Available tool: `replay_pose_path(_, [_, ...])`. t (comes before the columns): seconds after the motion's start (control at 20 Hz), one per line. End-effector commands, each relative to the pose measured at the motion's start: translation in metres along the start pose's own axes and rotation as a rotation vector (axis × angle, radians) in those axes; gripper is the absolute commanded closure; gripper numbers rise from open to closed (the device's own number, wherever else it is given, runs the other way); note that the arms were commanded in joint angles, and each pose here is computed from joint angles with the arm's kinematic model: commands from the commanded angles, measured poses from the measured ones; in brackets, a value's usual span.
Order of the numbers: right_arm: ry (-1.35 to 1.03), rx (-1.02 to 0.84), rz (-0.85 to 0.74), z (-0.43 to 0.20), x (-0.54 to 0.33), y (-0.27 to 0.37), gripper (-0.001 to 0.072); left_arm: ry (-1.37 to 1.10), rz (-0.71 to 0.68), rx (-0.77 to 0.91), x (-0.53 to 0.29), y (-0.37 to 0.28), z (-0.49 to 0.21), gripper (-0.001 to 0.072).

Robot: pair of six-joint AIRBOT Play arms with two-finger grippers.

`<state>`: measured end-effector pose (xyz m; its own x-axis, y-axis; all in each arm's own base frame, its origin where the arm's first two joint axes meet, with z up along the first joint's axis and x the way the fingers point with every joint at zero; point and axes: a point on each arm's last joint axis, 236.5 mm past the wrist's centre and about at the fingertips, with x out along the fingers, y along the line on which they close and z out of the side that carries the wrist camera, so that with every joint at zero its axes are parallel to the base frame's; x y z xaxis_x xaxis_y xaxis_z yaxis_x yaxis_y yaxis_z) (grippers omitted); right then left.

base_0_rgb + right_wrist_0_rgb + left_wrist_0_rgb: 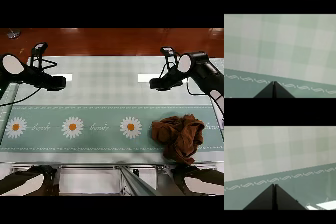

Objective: Fold the shirts.

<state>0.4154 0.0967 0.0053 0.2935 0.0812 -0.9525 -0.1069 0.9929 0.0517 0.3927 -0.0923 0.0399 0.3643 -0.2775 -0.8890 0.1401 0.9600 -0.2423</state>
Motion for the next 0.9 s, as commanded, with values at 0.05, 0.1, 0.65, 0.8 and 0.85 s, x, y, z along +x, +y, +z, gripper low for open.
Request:
replay_pose_path(0.05, [0.002,-0.001,0.0,0.0,0.0,0.0,0.0678,0.0,0.001,-0.001,0.0,0.001,0.0,0.0683])
replay_pose_path(0.1, [0.002,-0.001,0.0,0.0,0.0,0.0,0.0677,0.0,0.001,-0.001,0.0,0.001,0.0,0.0682])
replay_pose_path(0.65, [0.001,-0.001,0.0,0.0,0.0,0.0,0.0677,-0.005,0.001,-0.001,0.0,0.001,0.001,0.0683])
replay_pose_path(0.8, [-0.031,0.0,0.004,0.007,0.0,0.001,0.0677,-0.111,0.011,-0.003,0.002,0.004,0.027,0.0683])
replay_pose_path(0.85, [-0.075,0.002,0.01,0.018,0.0,0.002,0.0677,-0.113,0.011,-0.003,0.002,0.004,0.028,0.0682])
